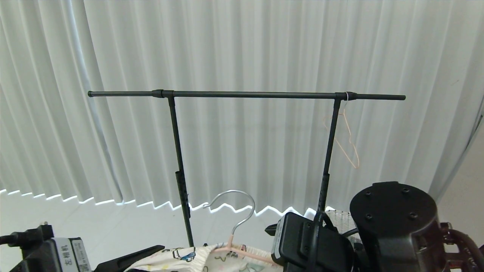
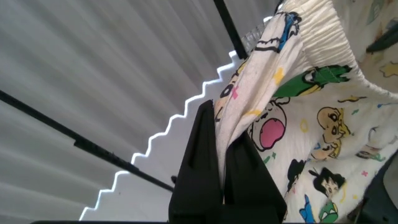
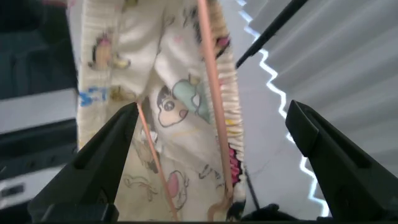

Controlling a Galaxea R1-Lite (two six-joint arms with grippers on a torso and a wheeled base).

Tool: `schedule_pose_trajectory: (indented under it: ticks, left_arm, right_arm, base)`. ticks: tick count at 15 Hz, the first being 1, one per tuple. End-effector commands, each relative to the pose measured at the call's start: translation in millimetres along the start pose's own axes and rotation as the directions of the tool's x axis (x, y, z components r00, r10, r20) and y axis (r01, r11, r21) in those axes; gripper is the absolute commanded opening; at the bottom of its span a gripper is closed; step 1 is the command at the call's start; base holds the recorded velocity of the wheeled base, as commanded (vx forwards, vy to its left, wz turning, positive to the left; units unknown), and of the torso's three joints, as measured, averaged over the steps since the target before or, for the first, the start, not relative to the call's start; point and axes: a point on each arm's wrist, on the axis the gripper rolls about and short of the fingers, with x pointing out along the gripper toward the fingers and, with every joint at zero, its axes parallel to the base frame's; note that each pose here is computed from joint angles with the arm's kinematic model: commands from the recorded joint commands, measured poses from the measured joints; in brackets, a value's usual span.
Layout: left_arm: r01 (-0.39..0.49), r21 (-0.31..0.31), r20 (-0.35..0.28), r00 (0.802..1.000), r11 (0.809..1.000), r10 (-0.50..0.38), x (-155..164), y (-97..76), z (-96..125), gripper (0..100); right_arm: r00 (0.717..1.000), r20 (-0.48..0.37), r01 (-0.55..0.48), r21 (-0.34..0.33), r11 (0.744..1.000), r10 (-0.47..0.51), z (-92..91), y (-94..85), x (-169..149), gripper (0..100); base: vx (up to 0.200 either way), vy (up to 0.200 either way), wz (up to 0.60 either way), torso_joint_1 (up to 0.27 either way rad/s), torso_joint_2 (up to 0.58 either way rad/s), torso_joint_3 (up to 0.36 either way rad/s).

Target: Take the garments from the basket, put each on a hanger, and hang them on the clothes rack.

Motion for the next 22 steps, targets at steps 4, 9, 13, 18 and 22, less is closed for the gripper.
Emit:
schedule_pose_trajectory:
  ticks: [4, 9, 13, 18, 22]
  left_arm:
    - [-0.018, 0.004, 0.070, 0.997, 1.000, 0.018, -14, 0.8, 2, 0]
    - [-0.008, 0.008, 0.082, 0.997, 1.000, 0.007, -15, -0.1, 3, 0]
    - [-0.008, 0.008, 0.087, 0.996, 1.000, 0.007, -16, 0.1, 4, 0]
    - [-0.008, 0.011, 0.086, 0.996, 1.000, 0.007, -16, -0.2, 3, 0]
    - [-0.009, 0.011, 0.085, 0.996, 1.000, 0.008, -16, -0.2, 3, 100]
  right_arm:
    - [0.999, -0.028, -0.025, 0.007, 1.000, 0.025, -1.4, -1.0, 2, 100]
    - [0.999, -0.036, -0.039, 0.013, 0.999, 0.040, -2.6, -1.3, 2, 100]
    - [0.999, -0.038, -0.038, 0.014, 0.999, 0.039, -3.1, -1.6, 2, 0]
    - [0.999, -0.040, -0.018, 0.021, 1.000, 0.019, -4.0, -6.6, 1, 0]
    - [0.999, -0.032, 0.006, 0.023, 1.000, -0.006, -3.2, -11.8, -2, 0]
  base:
    - [0.000, 0.000, 0.00, 0.000, 0.00, 0.000]
    - [0.000, 0.000, 0.00, 0.000, 0.00, 0.000]
    - [0.000, 0.000, 0.00, 0.000, 0.00, 0.000]
    - [0.000, 0.000, 0.00, 0.000, 0.00, 0.000]
    - [0.000, 0.000, 0.00, 0.000, 0.00, 0.000]
